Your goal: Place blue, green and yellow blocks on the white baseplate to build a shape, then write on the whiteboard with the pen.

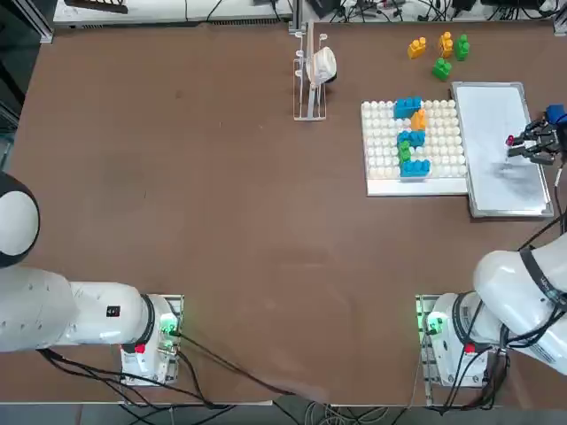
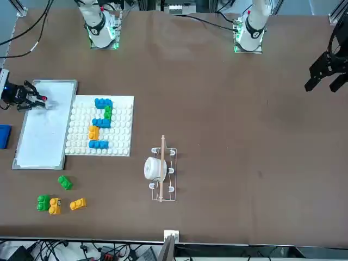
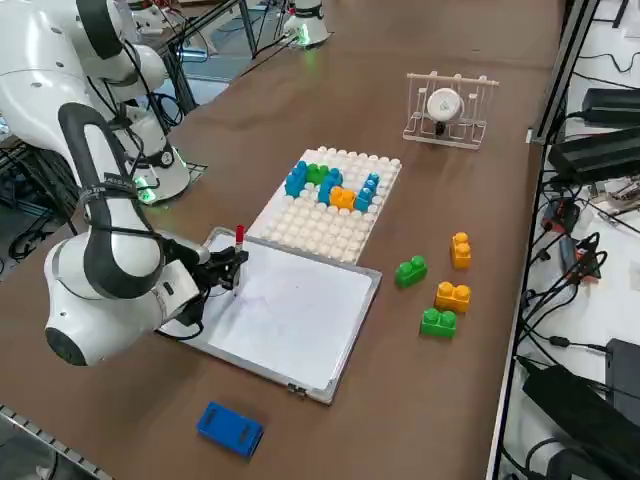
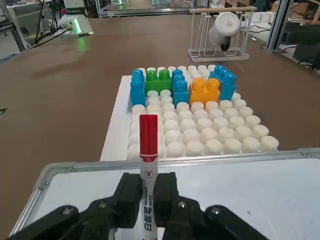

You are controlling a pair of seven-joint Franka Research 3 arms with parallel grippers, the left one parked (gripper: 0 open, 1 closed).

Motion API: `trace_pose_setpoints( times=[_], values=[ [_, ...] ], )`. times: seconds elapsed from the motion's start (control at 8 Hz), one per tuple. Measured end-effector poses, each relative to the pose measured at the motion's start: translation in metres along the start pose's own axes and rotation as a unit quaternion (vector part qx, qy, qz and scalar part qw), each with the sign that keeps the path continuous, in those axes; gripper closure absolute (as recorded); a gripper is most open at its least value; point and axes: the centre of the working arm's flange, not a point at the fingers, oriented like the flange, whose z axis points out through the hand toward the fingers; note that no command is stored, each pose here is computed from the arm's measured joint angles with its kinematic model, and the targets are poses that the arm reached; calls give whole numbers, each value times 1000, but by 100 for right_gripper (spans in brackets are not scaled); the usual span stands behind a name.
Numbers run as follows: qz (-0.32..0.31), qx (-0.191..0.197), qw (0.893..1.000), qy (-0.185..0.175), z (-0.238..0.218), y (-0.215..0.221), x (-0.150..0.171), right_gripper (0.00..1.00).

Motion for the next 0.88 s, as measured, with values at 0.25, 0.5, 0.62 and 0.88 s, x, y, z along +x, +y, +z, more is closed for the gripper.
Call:
trace_pose_setpoints(
  times=[0.25, 0.5, 0.62, 0.88],
  values=[
    [0, 0, 1000, 1, 1, 0, -1, 82],
    [1, 0, 1000, 2, 2, 1, -3, 82],
    [1, 0, 1000, 3, 2, 1, -4, 82],
    [0, -6, 1000, 7, 3, 3, -3, 82]
  ],
)
